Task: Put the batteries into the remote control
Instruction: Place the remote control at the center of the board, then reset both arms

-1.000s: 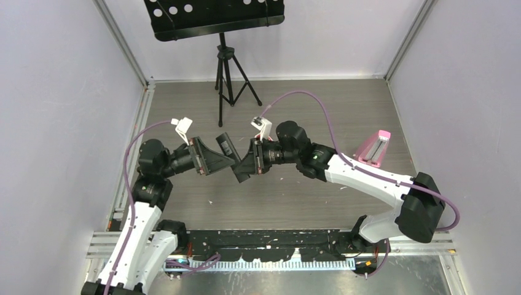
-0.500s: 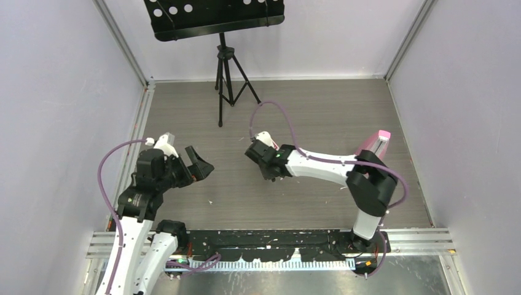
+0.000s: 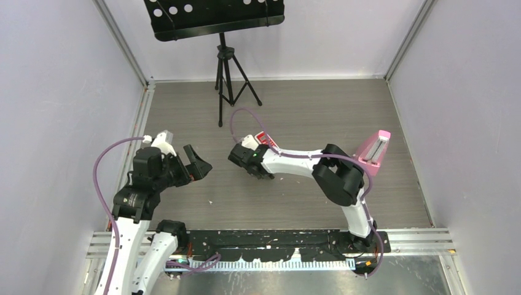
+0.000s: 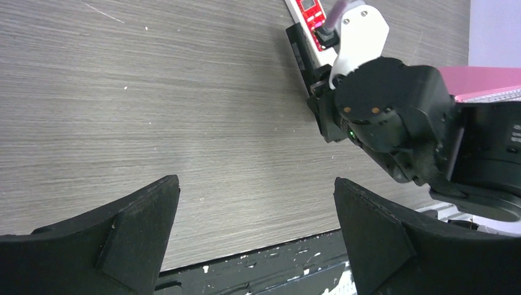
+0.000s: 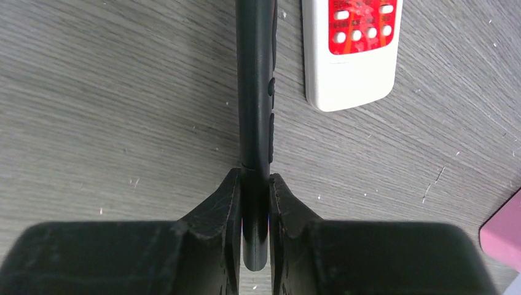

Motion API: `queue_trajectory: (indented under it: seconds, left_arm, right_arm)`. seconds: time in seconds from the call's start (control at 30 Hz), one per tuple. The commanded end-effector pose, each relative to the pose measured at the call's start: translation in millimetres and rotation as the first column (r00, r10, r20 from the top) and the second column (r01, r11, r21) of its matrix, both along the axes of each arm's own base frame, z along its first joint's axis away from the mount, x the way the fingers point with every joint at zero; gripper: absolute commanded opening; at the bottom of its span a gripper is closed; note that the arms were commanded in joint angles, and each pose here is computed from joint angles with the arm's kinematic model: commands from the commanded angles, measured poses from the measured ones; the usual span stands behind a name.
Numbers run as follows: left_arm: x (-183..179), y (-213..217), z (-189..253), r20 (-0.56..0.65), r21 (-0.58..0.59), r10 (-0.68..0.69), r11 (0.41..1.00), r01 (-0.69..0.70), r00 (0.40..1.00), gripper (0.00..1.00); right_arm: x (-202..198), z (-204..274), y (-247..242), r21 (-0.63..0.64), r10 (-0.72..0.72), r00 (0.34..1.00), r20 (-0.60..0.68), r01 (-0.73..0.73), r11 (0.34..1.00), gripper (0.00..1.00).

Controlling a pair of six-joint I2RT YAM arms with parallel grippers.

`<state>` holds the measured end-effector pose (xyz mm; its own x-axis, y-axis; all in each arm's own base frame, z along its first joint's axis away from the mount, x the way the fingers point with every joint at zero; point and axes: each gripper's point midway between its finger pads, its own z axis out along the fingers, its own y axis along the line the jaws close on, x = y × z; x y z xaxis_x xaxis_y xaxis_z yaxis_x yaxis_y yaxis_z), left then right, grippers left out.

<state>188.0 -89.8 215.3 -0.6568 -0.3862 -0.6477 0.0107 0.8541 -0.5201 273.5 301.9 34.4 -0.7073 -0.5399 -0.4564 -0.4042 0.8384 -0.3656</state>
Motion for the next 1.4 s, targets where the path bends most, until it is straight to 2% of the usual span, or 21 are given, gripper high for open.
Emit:
queue_trajectory:
  seconds: [0.0, 0.1, 0.23, 0.4, 0.57, 0.67, 0.73, 0.83, 0.93, 1.17, 1.27, 1.37]
  left_arm:
    - [-3.7, -3.1, 14.5, 0.024, 0.003, -0.038, 0.999, 0.038, 0.999, 1.0]
    - [-6.1, -3.1, 16.4, 0.015, 0.003, -0.04, 0.999, 0.04, 0.999, 1.0]
    - [-9.3, -5.0, 20.6, -0.01, -0.012, -0.041, 0.999, 0.041, 0.999, 1.0]
    - [-16.0, -3.8, 26.2, -0.039, -0.013, -0.036, 0.999, 0.035, 0.999, 1.0]
    - [-22.7, 7.5, 29.5, -0.06, 0.02, 0.025, 1.0, -0.023, 0.998, 1.0]
    - [-27.8, 13.0, 34.0, -0.056, 0.037, 0.048, 0.998, -0.046, 0.997, 1.0]
    - [-33.0, 16.9, 38.8, -0.045, 0.047, 0.061, 0.997, -0.059, 0.997, 1.0]
    - [-41.1, 20.2, 52.6, 0.008, 0.049, 0.063, 0.997, -0.064, 0.998, 1.0]
    - [-50.6, 26.0, 69.6, 0.075, 0.062, 0.071, 0.995, -0.076, 0.995, 1.0]
    - [-74.1, 38.5, 110.0, 0.218, 0.076, 0.09, 0.991, -0.109, 0.972, 1.0]
    - [-82.1, 45.3, 119.0, 0.25, 0.087, 0.111, 0.987, -0.137, 0.962, 1.0]
    - [-88.0, 47.9, 125.8, 0.276, 0.085, 0.118, 0.986, -0.146, 0.954, 1.0]
  right_arm:
    - [11.3, 8.9, 2.1, -0.062, -0.007, 0.999, 0.048, 0.01, 0.998, 0.17]
    - [8.6, 6.5, 6.1, -0.054, -0.001, 0.999, 0.034, 0.003, 0.999, 0.23]
    - [0.3, 6.0, 12.6, -0.025, 0.019, 1.0, -0.001, -0.019, 1.0, 0.38]
    - [-13.8, 16.9, 27.4, 0.082, 0.048, 0.997, -0.055, -0.044, 0.996, 0.49]
    - [-23.8, 51.9, 34.5, 0.233, 0.045, 0.998, -0.046, -0.033, 0.972, 0.55]
    - [-28.2, 93.8, 21.5, 0.355, -0.012, 1.0, 0.026, 0.002, 0.935, 0.6]
    - [-29.9, 119.6, -2.9, 0.407, -0.089, 0.991, 0.097, 0.042, 0.912, 0.64]
    - [-33.5, 167.3, -54.6, 0.505, -0.242, 0.945, 0.222, 0.101, 0.857, 0.67]
    - [-43.9, 219.7, -111.9, 0.611, -0.384, 0.868, 0.315, 0.125, 0.782, 0.84]
    - [-88.8, 328.2, -251.5, 0.766, -0.587, 0.682, 0.435, 0.061, 0.639, 0.86]
    - [-104.5, 359.1, -299.1, 0.776, -0.632, 0.611, 0.477, 0.046, 0.629, 0.87]
    - [-114.6, 376.1, -325.6, 0.777, -0.646, 0.574, 0.503, 0.027, 0.628, 0.87]
